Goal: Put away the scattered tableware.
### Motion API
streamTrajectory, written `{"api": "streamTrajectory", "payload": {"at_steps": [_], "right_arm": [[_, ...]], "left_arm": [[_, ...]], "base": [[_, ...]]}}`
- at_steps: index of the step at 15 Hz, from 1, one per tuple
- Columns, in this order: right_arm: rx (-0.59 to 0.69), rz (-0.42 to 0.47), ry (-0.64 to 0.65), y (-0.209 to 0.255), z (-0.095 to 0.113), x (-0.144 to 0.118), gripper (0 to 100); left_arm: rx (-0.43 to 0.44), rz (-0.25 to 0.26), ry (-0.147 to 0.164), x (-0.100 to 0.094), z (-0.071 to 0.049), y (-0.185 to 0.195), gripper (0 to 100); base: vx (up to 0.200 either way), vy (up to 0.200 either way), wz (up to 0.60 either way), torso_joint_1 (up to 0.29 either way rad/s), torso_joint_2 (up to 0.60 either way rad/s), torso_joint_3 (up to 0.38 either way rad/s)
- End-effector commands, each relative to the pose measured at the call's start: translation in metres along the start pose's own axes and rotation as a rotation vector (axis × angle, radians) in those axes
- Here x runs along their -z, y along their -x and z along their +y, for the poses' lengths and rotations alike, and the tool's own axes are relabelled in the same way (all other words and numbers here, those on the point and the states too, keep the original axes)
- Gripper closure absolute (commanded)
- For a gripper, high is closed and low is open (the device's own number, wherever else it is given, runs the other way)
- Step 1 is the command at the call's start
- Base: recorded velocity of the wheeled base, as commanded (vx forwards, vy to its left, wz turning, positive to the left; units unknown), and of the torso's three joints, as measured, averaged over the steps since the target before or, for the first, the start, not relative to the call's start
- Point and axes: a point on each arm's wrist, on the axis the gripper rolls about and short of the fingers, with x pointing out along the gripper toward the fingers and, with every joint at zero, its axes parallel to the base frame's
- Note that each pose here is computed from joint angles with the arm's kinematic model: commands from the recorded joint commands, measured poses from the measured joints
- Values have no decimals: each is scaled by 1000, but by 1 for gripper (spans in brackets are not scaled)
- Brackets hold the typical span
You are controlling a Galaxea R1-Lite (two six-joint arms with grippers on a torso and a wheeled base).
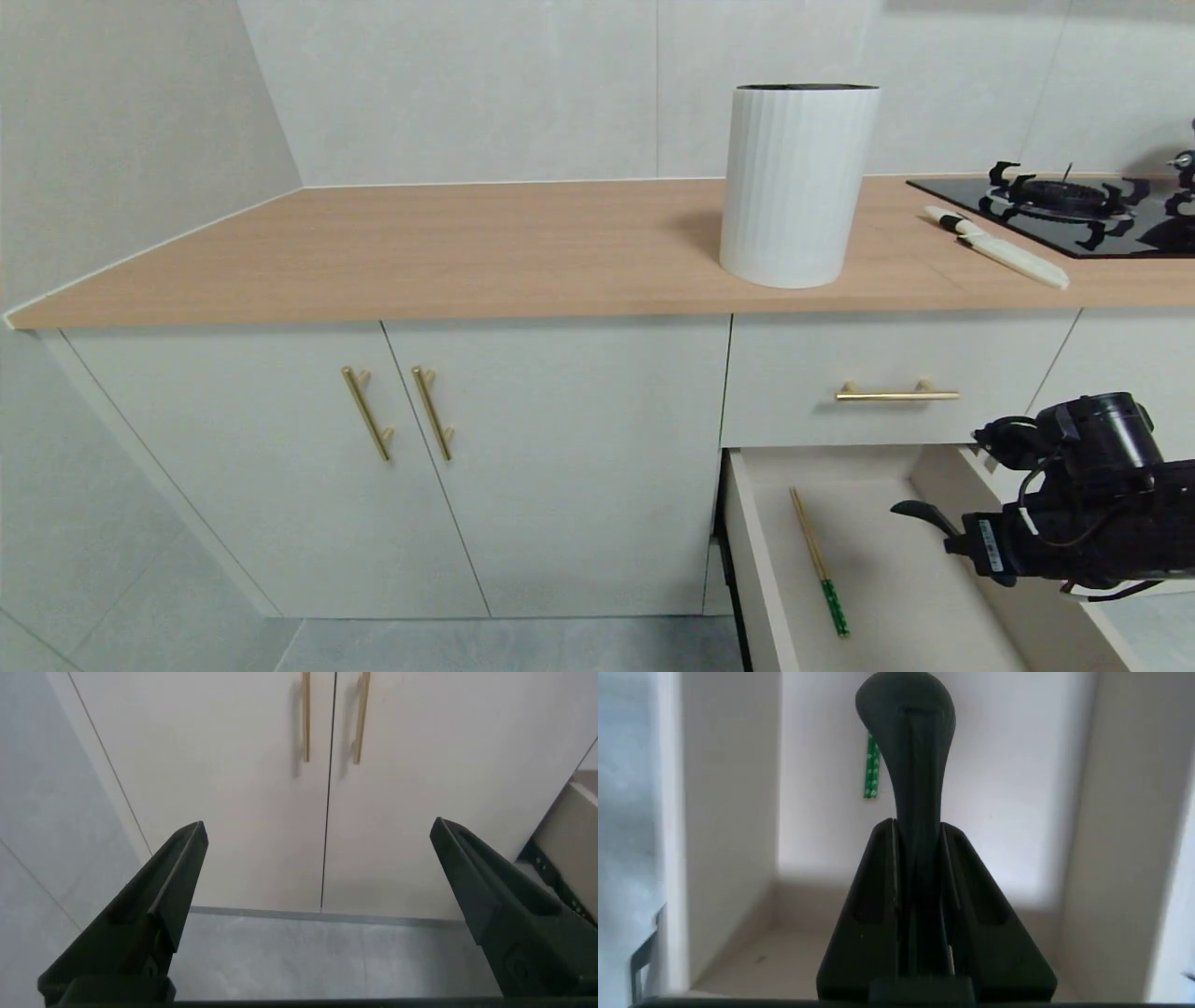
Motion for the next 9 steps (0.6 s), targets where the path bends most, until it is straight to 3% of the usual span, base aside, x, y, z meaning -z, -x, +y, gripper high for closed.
{"api": "streamTrajectory", "payload": {"at_steps": [1, 5, 9], "right_arm": [[0, 2, 0, -2, 0, 0, 100], [0, 11, -1, -5, 0, 1, 100], [-2, -42, 4, -14, -1, -6, 100]], "left_arm": [[-1, -2, 0, 0, 0, 0, 0], [-1, -2, 0, 0, 0, 0, 0], [-1, -2, 0, 0, 0, 0, 0]], "base": [[0, 0, 0, -85, 447, 369], [0, 0, 0, -43, 403, 349], [0, 0, 0, -8, 80, 70]]}}
